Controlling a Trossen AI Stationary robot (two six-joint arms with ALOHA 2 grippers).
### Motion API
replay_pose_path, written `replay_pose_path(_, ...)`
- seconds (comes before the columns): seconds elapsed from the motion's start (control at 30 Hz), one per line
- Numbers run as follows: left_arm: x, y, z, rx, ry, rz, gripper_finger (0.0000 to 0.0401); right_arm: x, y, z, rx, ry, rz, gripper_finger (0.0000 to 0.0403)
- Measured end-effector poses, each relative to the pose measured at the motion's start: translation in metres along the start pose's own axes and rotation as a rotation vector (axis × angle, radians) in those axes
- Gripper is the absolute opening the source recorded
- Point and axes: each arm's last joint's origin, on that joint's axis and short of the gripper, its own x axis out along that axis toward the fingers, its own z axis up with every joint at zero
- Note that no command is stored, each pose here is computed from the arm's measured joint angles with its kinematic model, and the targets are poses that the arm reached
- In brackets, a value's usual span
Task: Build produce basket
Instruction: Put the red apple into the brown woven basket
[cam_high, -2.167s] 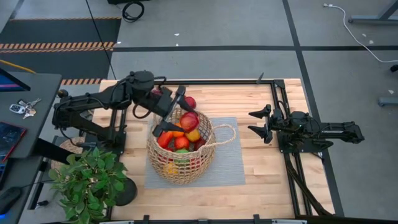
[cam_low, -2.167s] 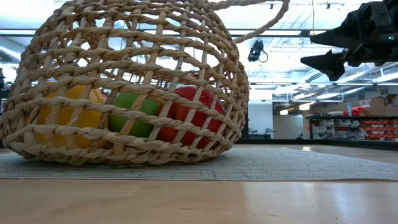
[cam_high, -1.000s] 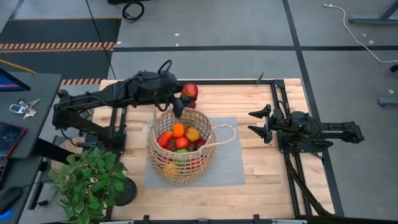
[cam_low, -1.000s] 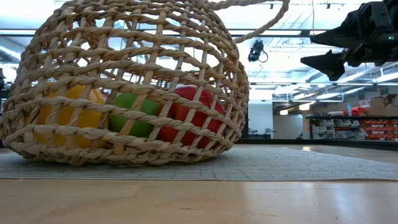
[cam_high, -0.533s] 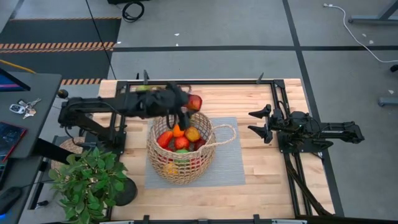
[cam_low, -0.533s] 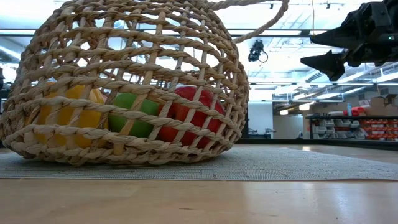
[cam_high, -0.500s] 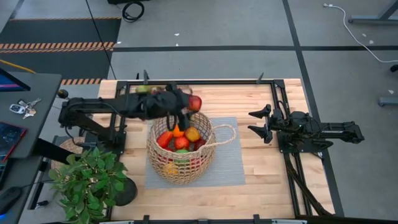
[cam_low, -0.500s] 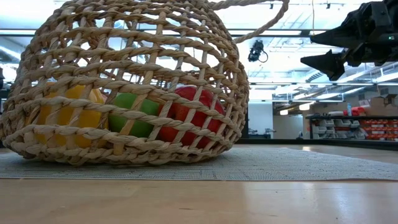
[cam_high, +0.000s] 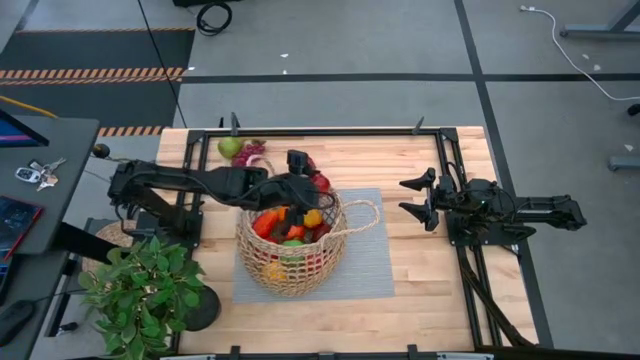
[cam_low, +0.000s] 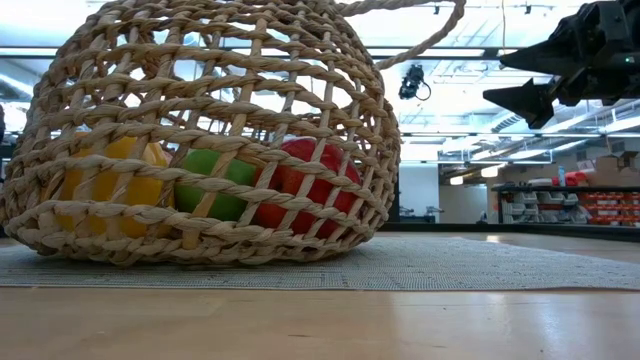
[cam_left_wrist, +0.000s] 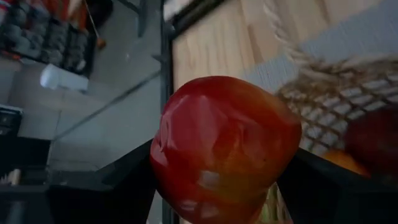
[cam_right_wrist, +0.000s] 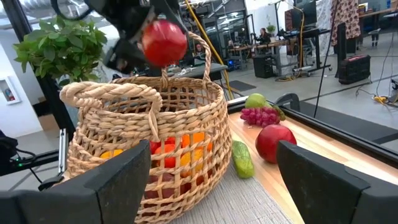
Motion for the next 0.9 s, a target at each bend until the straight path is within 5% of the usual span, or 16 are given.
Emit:
replay_pose_path(0.53,0.030,-0.032,-0.019,0.143,0.253,-0.145,0.0287,0.000,0.000,0.002,0.002,-0.016,0.007,0.0348)
replay_pose_path(0.9,0.050,-0.055,-0.025,0.158,0.315,-0.350,0.0286,0.000,0.001,0.002,0.003,-0.022,0.012,0.0348)
